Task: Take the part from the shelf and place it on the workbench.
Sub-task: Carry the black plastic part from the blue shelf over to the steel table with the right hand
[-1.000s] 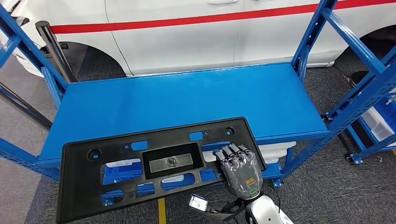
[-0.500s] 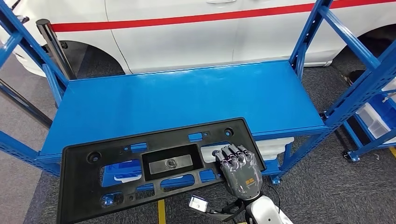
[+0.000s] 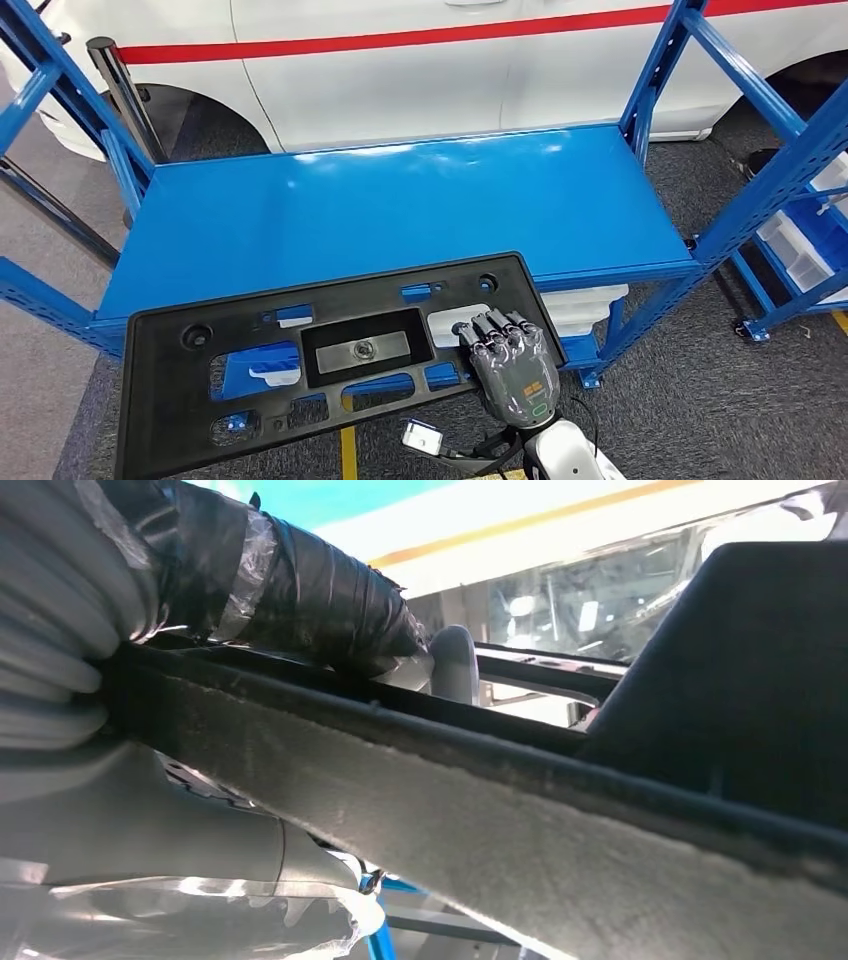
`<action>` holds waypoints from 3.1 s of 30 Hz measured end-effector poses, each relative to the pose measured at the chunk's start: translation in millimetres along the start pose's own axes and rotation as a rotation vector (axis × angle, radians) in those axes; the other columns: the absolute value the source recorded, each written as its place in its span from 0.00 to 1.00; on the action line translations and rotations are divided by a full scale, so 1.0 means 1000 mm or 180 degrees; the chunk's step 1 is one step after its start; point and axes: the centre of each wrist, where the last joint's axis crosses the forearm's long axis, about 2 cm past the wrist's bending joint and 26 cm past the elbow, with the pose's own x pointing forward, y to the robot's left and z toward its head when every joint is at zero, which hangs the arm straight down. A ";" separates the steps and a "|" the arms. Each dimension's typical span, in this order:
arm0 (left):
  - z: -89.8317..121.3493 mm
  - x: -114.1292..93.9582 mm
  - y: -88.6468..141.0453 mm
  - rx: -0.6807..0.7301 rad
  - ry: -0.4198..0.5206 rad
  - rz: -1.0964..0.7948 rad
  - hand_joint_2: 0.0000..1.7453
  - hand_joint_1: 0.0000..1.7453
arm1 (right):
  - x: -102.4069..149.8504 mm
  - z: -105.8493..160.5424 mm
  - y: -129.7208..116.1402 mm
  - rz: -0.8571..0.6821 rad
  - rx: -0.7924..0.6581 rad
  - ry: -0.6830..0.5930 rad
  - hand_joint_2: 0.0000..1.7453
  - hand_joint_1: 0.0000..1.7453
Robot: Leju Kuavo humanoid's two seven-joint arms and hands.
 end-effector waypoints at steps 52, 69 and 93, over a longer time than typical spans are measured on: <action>0.001 0.001 -0.003 -0.0015 0.0007 0.0030 1.00 0.00 | 0.003 -0.001 0.001 -0.0234 0.0062 -0.0072 1.00 0.95; 0.001 0.001 -0.003 -0.0017 -0.0010 -0.0007 1.00 0.00 | 0.002 0.001 0.002 -0.0267 0.0077 -0.0075 1.00 0.95; 0.001 0.000 -0.002 -0.0010 -0.0012 -0.0007 1.00 0.00 | 0.002 0.002 0.002 -0.0281 0.0080 -0.0068 1.00 0.95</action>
